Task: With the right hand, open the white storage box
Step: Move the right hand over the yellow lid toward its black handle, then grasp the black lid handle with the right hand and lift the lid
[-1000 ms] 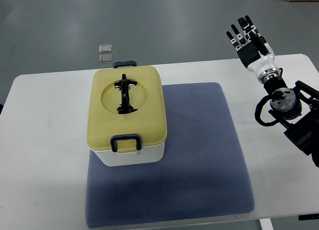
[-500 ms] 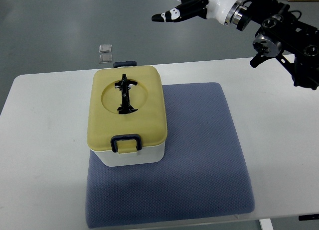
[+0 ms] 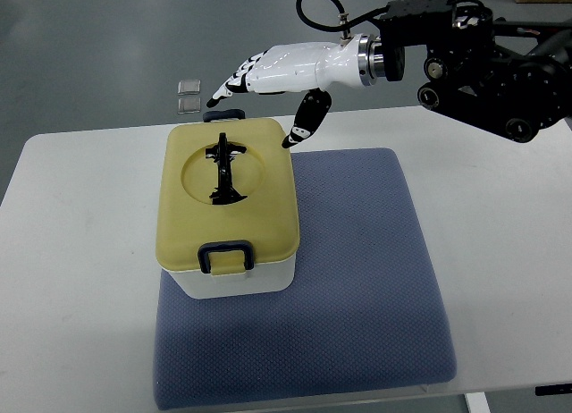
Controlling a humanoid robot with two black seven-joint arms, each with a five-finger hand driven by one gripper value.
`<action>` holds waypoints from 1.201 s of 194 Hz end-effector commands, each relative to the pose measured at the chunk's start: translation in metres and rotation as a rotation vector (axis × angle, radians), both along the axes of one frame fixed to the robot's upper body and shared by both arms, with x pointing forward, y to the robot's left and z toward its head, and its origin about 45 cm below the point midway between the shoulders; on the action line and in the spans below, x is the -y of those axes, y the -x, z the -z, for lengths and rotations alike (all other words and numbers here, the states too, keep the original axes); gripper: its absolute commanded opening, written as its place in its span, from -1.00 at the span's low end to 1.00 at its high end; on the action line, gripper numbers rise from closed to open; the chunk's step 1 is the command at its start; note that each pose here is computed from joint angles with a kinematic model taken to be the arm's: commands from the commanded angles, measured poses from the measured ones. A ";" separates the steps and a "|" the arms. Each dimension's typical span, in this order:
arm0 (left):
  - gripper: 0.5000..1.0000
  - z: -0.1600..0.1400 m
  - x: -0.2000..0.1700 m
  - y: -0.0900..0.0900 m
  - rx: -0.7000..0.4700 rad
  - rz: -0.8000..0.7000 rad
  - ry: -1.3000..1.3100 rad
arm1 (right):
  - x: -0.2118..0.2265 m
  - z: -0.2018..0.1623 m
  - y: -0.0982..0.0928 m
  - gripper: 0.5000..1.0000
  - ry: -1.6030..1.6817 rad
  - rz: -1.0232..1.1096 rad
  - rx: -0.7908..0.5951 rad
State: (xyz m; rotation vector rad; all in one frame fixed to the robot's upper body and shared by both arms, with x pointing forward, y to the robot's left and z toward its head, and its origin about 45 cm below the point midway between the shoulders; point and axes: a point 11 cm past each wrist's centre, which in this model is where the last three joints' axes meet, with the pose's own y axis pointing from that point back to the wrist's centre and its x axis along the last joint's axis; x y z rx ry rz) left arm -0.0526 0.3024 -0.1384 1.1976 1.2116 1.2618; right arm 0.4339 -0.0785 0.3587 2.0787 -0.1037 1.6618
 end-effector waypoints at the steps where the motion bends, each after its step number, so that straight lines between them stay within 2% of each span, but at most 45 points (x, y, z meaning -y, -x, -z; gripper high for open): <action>1: 1.00 0.000 0.000 0.000 0.000 0.000 -0.001 | -0.002 0.010 0.000 0.70 -0.024 -0.001 0.024; 55: 1.00 0.000 0.001 0.000 -0.003 0.001 0.002 | -0.006 0.024 -0.002 0.64 -0.107 0.020 0.074; 153: 1.00 0.000 0.001 0.001 -0.007 0.000 0.003 | -0.045 0.042 0.012 0.59 -0.199 -0.020 0.062; 183: 1.00 0.000 0.000 0.001 -0.006 -0.002 0.001 | -0.050 0.047 0.014 0.26 -0.201 -0.024 0.052; 194: 1.00 0.000 0.000 0.001 -0.008 -0.002 0.001 | -0.052 0.047 0.014 -0.11 -0.203 -0.024 0.054; 204: 1.00 0.000 0.000 0.001 -0.008 -0.002 0.001 | -0.053 0.047 0.014 -0.32 -0.204 -0.024 0.056; 208: 1.00 0.000 0.000 0.001 -0.008 -0.002 0.001 | -0.053 0.048 0.013 -0.47 -0.204 -0.022 0.054; 225: 1.00 0.000 0.000 0.001 -0.008 -0.002 -0.001 | -0.058 0.047 0.015 -0.83 -0.209 -0.027 0.058; 233: 1.00 0.000 0.000 0.001 -0.008 -0.002 -0.001 | -0.058 0.047 0.015 -0.89 -0.214 -0.029 0.062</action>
